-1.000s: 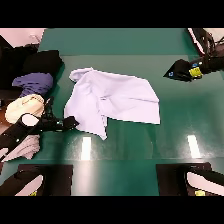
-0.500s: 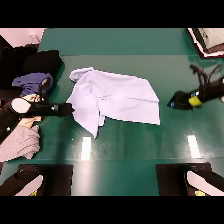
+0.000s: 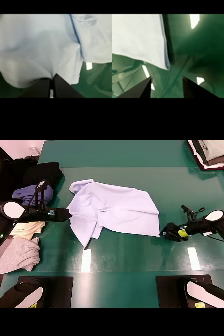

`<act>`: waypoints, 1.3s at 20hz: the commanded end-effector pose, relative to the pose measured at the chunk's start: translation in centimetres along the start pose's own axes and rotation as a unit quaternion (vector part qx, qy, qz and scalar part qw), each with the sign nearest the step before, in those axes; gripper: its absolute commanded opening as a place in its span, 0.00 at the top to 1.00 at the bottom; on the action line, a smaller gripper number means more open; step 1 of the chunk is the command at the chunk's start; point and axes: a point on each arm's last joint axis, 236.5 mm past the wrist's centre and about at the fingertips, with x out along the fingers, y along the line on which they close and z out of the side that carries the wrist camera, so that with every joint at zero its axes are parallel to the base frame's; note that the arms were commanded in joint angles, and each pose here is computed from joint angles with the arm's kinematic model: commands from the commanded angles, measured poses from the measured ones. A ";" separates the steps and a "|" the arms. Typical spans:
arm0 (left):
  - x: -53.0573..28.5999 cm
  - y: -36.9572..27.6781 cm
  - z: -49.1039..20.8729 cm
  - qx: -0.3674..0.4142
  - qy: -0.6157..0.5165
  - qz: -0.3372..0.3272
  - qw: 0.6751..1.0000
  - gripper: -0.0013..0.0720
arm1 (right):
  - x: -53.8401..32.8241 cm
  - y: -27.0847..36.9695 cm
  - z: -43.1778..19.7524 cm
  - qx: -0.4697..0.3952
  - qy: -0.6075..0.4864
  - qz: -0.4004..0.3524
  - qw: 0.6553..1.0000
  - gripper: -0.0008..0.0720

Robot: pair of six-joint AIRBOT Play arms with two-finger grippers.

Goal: Fold the shirts.

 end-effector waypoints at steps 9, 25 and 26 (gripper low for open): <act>-0.1 -0.1 -0.8 0.002 0.017 -0.002 1.000 0.95 | 3.7 1.9 1.6 -0.027 -0.025 0.000 0.999 0.83; -43.8 -19.9 17.5 0.254 -0.458 -0.011 0.852 0.95 | -44.5 25.8 -1.4 -0.307 -0.566 0.034 0.764 0.97; -46.6 -21.3 16.4 0.267 -0.489 -0.014 0.830 0.95 | -46.7 26.7 -3.3 -0.318 -0.591 0.024 0.741 0.97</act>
